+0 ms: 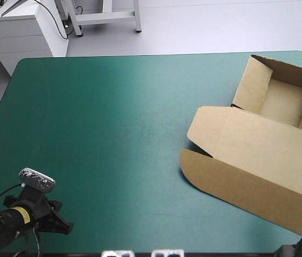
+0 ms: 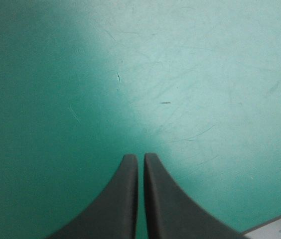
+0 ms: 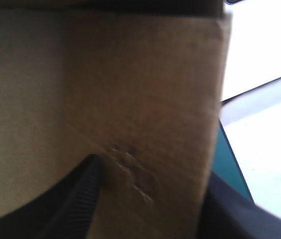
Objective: Fold the box
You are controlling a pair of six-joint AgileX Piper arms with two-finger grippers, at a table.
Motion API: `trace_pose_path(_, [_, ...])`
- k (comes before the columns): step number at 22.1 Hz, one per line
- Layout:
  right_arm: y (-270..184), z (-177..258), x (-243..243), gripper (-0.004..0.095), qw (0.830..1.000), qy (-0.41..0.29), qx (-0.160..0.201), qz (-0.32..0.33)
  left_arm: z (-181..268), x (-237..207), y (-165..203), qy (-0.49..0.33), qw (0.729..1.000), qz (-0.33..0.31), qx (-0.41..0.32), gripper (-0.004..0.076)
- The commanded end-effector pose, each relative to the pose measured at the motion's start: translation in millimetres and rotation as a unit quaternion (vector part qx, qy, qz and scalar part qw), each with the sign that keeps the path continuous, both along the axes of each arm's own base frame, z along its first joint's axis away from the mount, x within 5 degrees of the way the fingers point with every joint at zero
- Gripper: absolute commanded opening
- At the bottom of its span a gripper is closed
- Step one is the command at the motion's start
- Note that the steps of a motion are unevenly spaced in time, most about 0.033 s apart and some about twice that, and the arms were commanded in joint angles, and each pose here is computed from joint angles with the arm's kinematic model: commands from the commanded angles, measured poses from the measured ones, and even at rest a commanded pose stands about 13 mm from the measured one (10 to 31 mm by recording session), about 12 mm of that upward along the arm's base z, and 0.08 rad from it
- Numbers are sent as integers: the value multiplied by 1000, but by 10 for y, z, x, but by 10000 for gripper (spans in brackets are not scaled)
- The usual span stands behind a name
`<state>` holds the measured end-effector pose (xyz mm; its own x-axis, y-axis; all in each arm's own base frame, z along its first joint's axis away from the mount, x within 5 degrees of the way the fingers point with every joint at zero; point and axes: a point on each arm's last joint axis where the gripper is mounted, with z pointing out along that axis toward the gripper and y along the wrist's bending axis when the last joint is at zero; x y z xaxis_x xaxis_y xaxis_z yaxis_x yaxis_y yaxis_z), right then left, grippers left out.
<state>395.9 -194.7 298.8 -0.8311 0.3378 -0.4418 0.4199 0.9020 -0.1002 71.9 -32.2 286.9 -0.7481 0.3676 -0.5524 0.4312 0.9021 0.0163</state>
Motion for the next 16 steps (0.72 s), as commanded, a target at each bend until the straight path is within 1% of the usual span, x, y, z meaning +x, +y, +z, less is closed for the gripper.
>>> trace_pose_path(1, [-22,384,-88,807,998,-57,-38,-11,91,33,-21,-25,1000,3,-17,21])
trace_pose_path(2, [-22,392,-93,845,998,-57,-39,-11,91,33,-21,-25,1000,3,-17,21])
trace_pose_path(5, [2,483,-125,844,997,-68,-39,-11,90,32,-20,-24,1000,3,-16,21])
trace_pose_path(7, [39,601,-175,818,996,-83,-39,-8,90,32,-20,-24,1000,3,-16,21])
trace_pose_path(9, [121,793,-265,753,993,-111,-33,-6,90,32,-20,-24,1000,3,-16,21])
trace_pose_path(11, [264,1017,-360,625,988,-153,-6,18,90,32,-20,-24,1000,3,-16,21])
trace_pose_path(13, [438,1248,-460,422,978,-201,28,54,90,32,-20,-24,1000,3,-16,21])
trace_pose_path(14, [536,1362,-516,293,970,-225,49,75,90,30,-23,-23,1000,2,-18,21])
trace_pose_path(15, [584,1418,-548,226,966,-235,57,88,90,31,-23,-23,1000,2,-18,21])
trace_pose_path(16, [664,1488,-590,127,961,-246,67,111,90,31,-23,-23,1000,2,-18,21])
